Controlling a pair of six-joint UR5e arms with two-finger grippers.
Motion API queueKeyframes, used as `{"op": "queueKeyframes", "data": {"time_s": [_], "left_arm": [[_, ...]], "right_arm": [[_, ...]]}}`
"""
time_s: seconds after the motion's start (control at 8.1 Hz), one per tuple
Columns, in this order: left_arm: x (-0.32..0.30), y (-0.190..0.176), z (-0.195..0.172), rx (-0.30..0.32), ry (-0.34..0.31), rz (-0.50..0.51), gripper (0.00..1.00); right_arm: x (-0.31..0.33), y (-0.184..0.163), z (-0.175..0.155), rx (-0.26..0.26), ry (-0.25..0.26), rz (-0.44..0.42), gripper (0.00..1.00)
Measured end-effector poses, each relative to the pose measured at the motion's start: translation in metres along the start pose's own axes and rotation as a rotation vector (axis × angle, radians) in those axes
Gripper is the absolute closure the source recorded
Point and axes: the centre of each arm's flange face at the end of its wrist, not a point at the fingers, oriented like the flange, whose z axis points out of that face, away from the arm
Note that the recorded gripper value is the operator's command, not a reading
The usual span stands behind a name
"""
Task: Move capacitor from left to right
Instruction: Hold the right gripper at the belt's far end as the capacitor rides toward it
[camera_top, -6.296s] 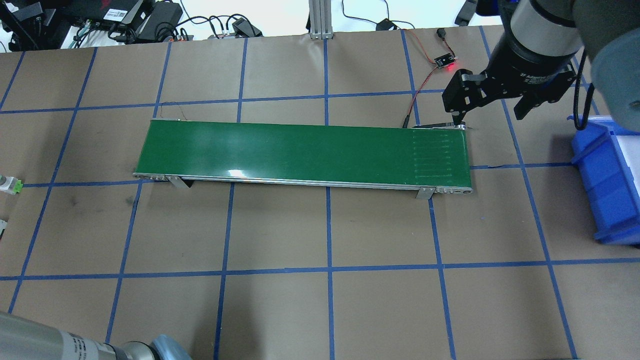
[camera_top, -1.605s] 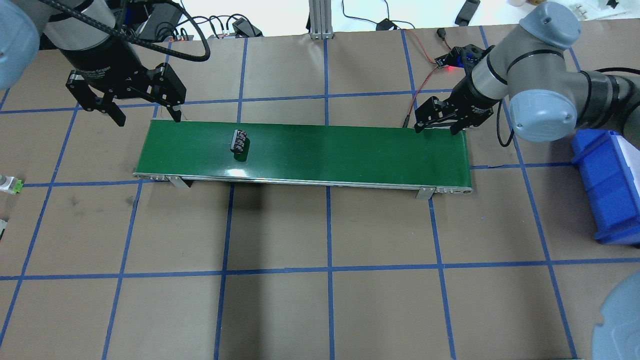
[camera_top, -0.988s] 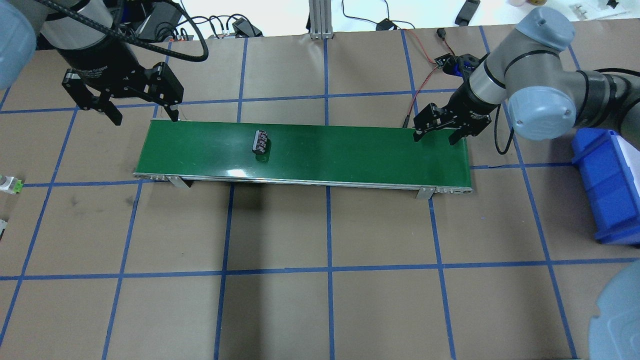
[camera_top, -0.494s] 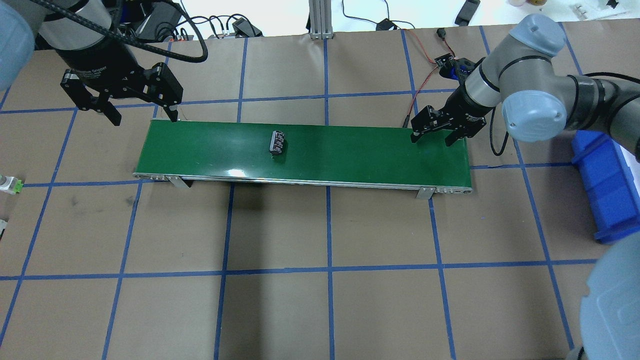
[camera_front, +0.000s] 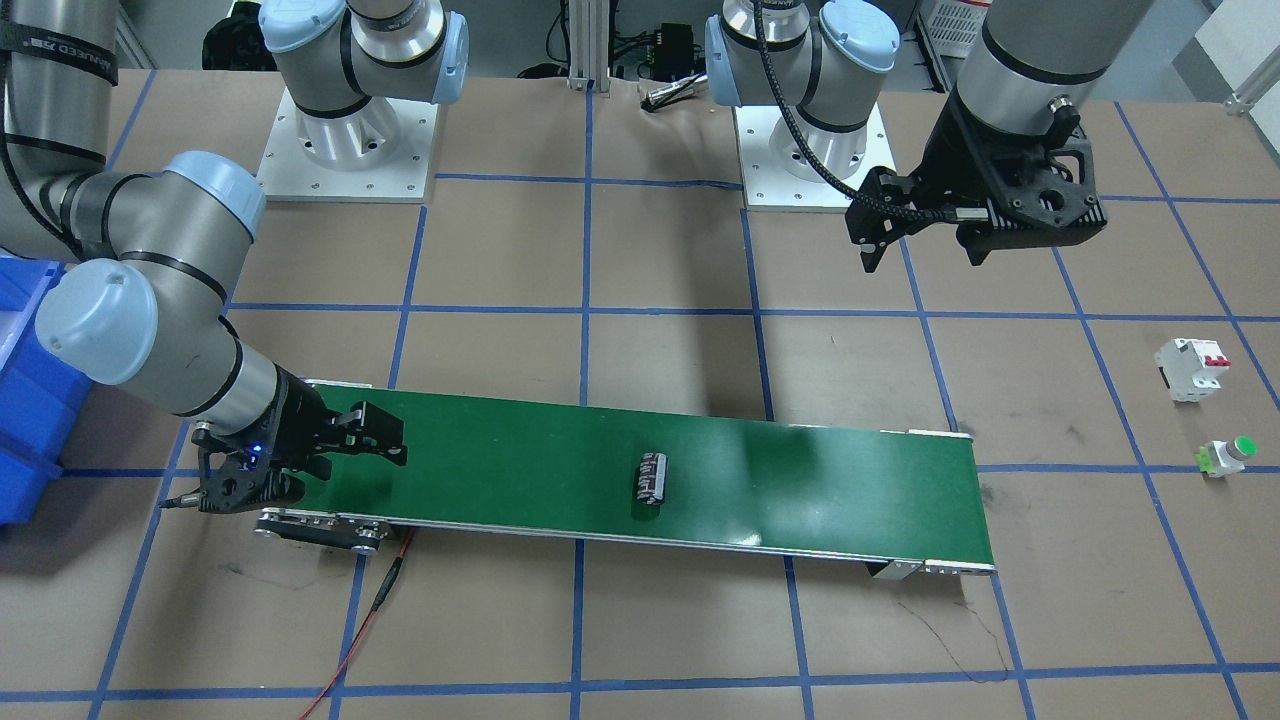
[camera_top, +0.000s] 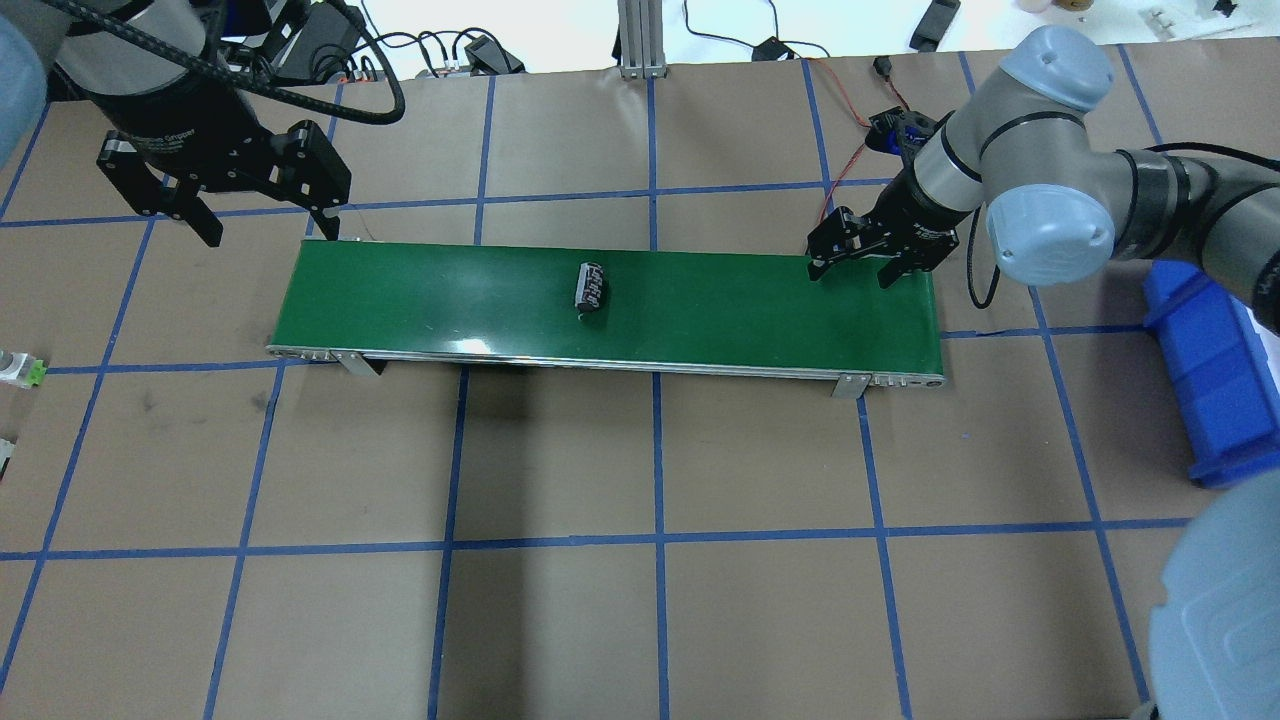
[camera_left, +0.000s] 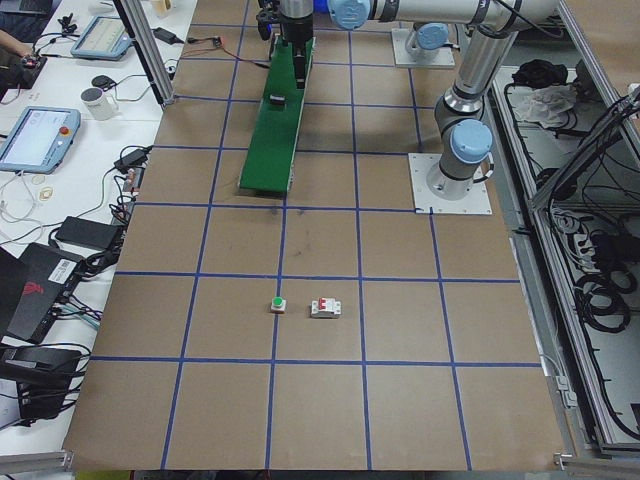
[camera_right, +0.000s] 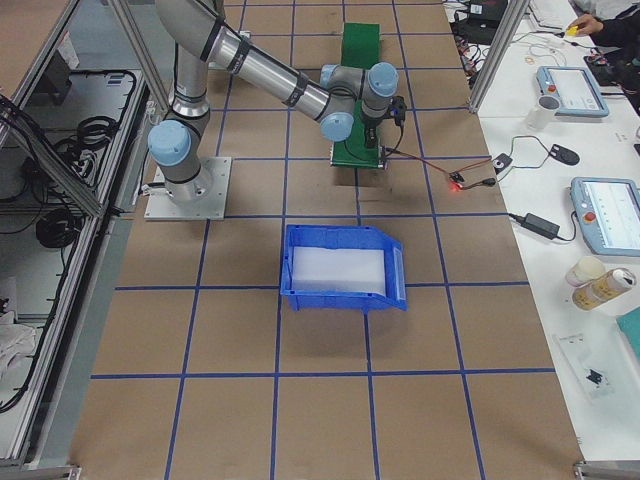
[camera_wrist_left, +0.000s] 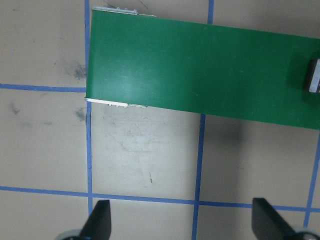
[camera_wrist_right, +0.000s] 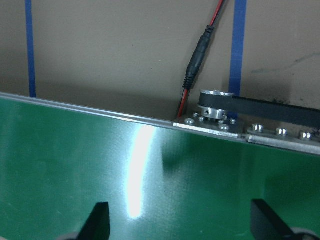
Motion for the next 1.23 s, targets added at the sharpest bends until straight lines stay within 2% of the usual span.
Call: {"op": "queueKeyframes", "data": {"time_s": [0.74,1.23], "left_arm": [[0.0,0.001,0.004,-0.007,-0.007,-0.008,0.0],[0.0,0.0,0.005,-0.003,-0.007,-0.008,0.0]], "right_arm": [[-0.006,0.001,0.001,-0.006,0.014,0.005,0.0],[-0.019,0.001,-0.002,0.003,0.018,0.093,0.0]]}}
